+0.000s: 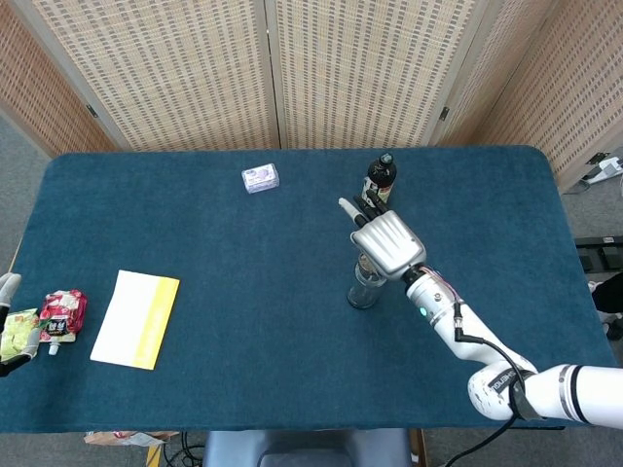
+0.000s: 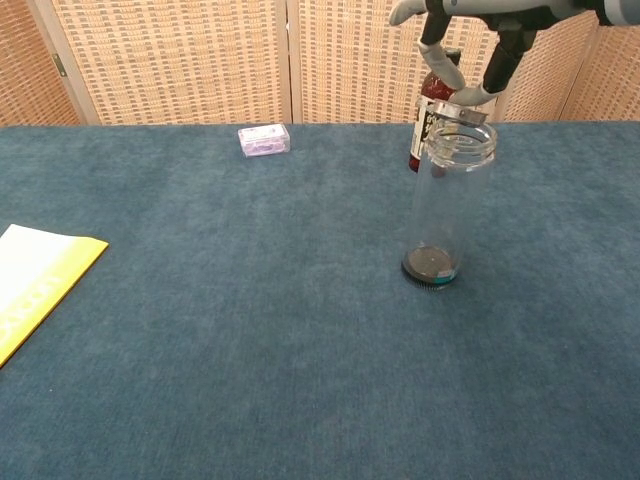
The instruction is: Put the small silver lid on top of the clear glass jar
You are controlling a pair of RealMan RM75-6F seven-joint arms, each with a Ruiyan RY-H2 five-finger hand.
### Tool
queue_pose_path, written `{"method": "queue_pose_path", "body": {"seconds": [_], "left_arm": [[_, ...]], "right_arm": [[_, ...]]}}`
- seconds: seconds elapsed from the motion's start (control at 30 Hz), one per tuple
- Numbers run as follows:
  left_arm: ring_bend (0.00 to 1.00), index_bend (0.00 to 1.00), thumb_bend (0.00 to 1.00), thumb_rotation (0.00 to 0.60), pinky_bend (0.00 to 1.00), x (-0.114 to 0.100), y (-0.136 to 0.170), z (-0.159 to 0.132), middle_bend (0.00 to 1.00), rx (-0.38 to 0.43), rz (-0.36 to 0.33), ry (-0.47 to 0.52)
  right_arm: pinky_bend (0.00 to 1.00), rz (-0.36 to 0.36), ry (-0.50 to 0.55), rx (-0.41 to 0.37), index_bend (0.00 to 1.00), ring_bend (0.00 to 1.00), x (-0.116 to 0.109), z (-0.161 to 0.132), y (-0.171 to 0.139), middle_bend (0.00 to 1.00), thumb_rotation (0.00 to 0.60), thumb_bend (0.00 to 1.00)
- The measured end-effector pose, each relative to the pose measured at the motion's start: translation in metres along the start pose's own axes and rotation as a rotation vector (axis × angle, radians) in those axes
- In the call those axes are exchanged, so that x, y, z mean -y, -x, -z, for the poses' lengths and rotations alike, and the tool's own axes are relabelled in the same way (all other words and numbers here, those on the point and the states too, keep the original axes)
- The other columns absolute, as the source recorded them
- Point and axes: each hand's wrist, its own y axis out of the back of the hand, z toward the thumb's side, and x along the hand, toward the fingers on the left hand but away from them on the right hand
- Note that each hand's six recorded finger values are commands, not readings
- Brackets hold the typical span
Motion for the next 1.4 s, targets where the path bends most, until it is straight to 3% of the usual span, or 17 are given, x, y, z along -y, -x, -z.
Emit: {"method": "queue_pose_path", "body": {"seconds": [0.37, 0.67, 0.87, 1.13, 1.4], "left_arm": [[0.0, 0.0, 0.35, 0.6, 0.11, 0.0, -0.001, 0.0, 0.08, -0.003, -0.001, -0.002], [0.0, 0.0, 0.35, 0.6, 0.11, -0.002, -0.001, 0.001, 0.08, -0.003, -0.008, 0.008], [0.0, 0.0, 0.35, 0.6, 0.11, -0.002, -0.001, 0.001, 0.08, -0.001, -0.008, 0.01], [0.0, 0.0, 0.35, 0.6, 0.11, -0.002, -0.001, 0.002, 0.08, -0.004, -0.009, 0.007], [0.0, 0.0, 0.35, 0.6, 0.11, -0.001, -0.002, 0.002, 0.08, -0.005, -0.012, 0.001]], "right_arm": [[0.0, -0.018, -0.009, 0.002, 0.66, 0.0, 0.006, 0.003, -0.001, 0.02, 0.6, 0.38], [0.0, -0.061, -0.031, 0.016, 0.31, 0.0, 0.011, 0.004, -0.002, 0.0, 0.6, 0.33], [0.0, -0.097, -0.049, 0.035, 0.15, 0.0, 0.013, 0.005, -0.006, 0.0, 0.6, 0.32], [0.0, -0.09, -0.04, 0.047, 0.13, 0.0, 0.005, 0.006, -0.011, 0.0, 0.6, 0.32], [0.0, -0.067, 0.039, 0.016, 0.13, 0.0, -0.005, 0.006, -0.028, 0.0, 0.6, 0.31]]}}
